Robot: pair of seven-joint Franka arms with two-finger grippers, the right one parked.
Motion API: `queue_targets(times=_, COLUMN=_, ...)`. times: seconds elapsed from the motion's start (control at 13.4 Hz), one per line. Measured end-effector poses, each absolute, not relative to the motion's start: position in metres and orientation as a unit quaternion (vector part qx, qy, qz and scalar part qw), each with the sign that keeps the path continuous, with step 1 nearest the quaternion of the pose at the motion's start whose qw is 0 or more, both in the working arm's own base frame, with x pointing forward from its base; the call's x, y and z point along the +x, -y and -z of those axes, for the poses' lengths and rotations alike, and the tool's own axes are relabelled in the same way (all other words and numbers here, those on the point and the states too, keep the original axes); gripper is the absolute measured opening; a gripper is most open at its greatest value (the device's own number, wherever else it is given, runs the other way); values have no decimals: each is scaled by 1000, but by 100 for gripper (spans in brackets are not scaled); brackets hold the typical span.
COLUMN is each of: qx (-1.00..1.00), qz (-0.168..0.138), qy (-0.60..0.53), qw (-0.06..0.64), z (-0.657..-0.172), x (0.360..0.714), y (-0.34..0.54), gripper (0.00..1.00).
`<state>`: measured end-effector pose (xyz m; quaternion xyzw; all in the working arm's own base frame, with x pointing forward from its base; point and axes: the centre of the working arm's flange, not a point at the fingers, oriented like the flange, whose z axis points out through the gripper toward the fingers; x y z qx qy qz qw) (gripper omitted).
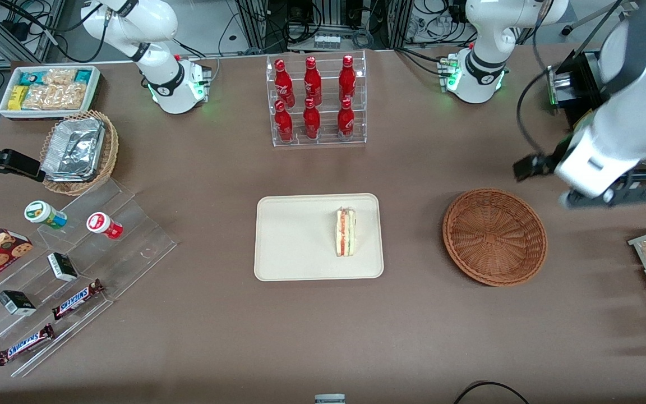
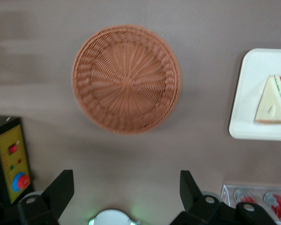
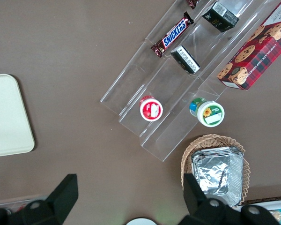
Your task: Place sandwich from basket to tray
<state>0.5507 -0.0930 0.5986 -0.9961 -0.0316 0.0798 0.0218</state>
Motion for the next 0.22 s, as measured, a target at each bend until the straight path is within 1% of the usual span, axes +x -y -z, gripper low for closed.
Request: queue_targets(times=0.22, qx=-997, qz=-67, qy=31, qw=21, z=-636, x=523, y=70, gripper=100)
